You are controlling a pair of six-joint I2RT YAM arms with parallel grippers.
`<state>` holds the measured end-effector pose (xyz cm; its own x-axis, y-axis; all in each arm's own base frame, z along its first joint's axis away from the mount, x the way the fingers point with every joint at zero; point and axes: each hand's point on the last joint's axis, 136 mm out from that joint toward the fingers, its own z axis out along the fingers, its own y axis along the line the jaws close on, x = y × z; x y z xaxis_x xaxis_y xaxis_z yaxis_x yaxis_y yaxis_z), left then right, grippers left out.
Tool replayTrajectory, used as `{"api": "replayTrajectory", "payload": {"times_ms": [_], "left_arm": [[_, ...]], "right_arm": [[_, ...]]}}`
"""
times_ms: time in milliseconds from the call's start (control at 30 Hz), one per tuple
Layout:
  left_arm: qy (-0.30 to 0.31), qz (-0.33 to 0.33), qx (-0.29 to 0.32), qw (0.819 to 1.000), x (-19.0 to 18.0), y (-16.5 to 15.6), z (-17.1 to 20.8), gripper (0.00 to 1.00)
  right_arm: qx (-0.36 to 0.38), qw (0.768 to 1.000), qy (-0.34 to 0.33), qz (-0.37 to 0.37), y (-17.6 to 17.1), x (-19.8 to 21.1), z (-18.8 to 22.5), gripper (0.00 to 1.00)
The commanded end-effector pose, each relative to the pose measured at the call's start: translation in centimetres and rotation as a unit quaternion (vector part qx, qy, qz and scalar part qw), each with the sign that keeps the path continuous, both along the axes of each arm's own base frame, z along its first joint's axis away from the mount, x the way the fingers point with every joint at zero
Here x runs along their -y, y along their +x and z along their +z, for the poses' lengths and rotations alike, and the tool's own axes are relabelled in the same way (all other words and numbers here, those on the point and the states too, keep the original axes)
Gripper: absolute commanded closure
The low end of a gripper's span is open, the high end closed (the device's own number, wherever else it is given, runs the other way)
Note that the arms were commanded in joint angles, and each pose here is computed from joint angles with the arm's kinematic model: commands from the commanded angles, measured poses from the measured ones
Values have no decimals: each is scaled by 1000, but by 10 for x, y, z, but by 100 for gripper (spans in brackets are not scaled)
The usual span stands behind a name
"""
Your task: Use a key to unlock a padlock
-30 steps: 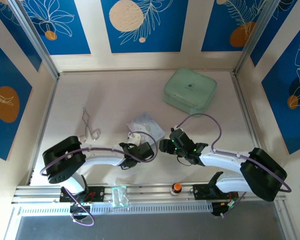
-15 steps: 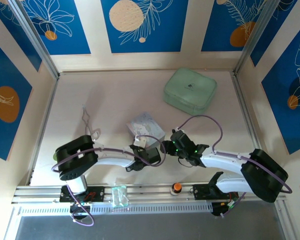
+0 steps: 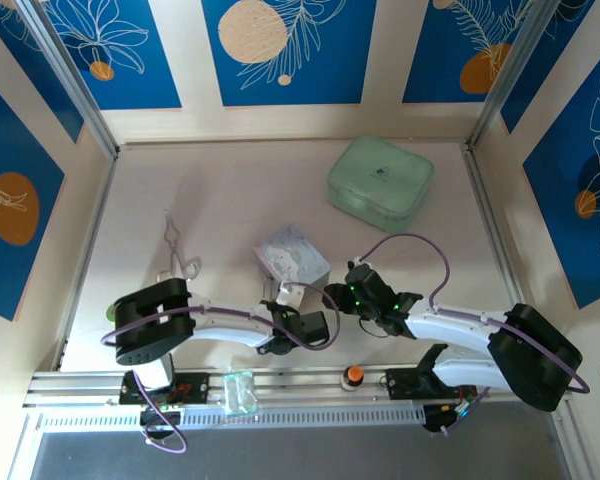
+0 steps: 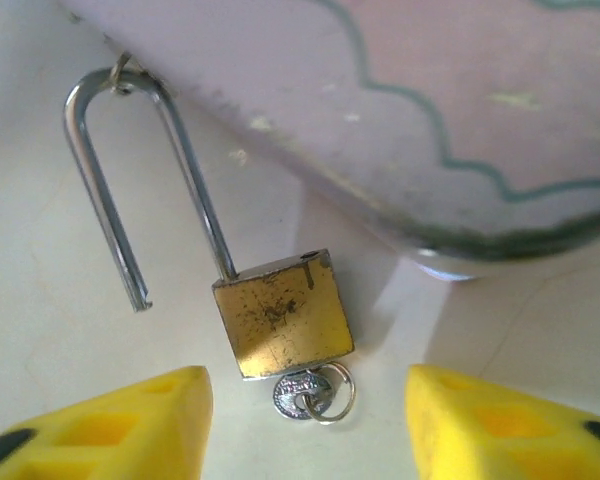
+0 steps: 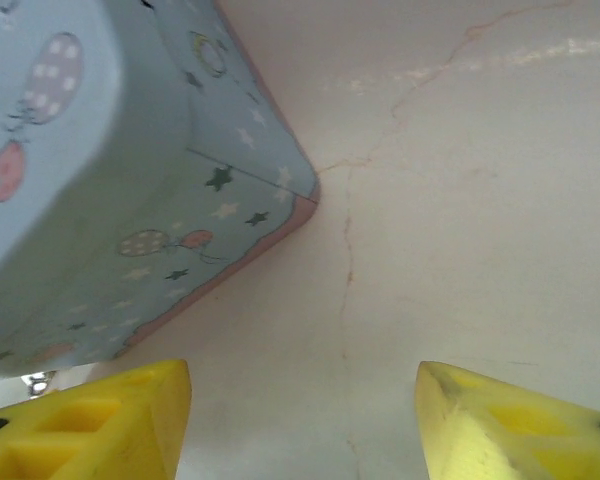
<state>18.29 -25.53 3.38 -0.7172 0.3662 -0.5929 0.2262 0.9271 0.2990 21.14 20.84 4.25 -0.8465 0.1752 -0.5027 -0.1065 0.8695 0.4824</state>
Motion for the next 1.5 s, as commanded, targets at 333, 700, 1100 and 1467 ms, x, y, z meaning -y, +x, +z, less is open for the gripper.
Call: {"api": "replayTrajectory", "payload": {"times_ms": [333, 700, 1100, 1467], "left_arm": [[-246, 3, -2, 969, -15, 20, 87, 28], [-301, 82, 5, 950, -69, 85, 101, 29], [-304, 111, -19, 946, -83, 73, 75, 27], [-331, 106, -42, 937, -77, 63, 52, 23]], "right_arm": [[95, 989, 38, 104, -31, -41, 55, 35], [125, 980, -9, 156, -51, -136, 70, 40], [54, 994, -75, 53, -5, -131, 17, 47], [22, 998, -28, 50, 19, -103, 11, 46]]}}
